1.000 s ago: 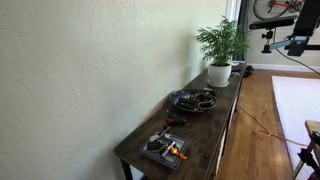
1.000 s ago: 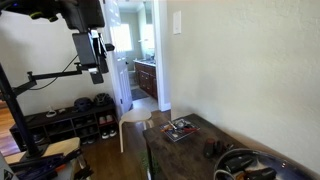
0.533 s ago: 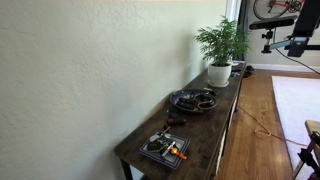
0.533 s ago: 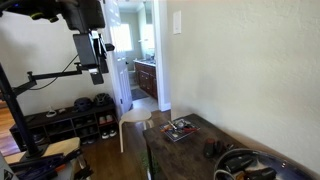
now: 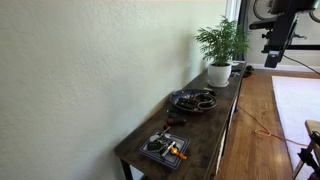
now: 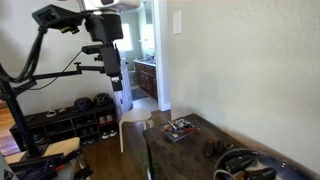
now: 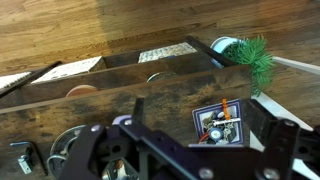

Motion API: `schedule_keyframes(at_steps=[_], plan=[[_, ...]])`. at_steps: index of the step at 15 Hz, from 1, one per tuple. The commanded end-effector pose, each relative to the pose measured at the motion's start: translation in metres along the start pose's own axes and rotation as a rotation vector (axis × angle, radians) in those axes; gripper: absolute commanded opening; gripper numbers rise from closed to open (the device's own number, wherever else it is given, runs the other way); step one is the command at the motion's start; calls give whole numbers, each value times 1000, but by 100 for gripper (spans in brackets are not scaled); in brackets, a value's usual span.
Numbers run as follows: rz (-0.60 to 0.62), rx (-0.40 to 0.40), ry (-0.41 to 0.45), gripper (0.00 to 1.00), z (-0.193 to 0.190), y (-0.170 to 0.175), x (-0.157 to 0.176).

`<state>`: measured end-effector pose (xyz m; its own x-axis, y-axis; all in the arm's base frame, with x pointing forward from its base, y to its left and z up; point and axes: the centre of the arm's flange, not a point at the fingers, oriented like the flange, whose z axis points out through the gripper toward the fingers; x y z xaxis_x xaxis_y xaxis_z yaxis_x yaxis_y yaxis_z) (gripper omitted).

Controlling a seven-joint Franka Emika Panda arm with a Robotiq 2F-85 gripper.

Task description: Pick up the object from the table and put it in the plate.

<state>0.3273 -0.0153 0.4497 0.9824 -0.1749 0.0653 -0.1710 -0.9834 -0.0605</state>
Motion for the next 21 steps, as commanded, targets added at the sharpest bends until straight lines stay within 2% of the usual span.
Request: schedule_keyframes(at_steps=[1, 11, 12, 13, 21], plan=[[-47, -27, -1, 100, 19, -6, 42], [-138, -79, -18, 100, 61, -26, 118], [-145, -80, -24, 100, 61, -31, 121], [-118, -67, -31, 100, 60, -22, 105], [-131, -68, -35, 100, 65, -28, 117]])
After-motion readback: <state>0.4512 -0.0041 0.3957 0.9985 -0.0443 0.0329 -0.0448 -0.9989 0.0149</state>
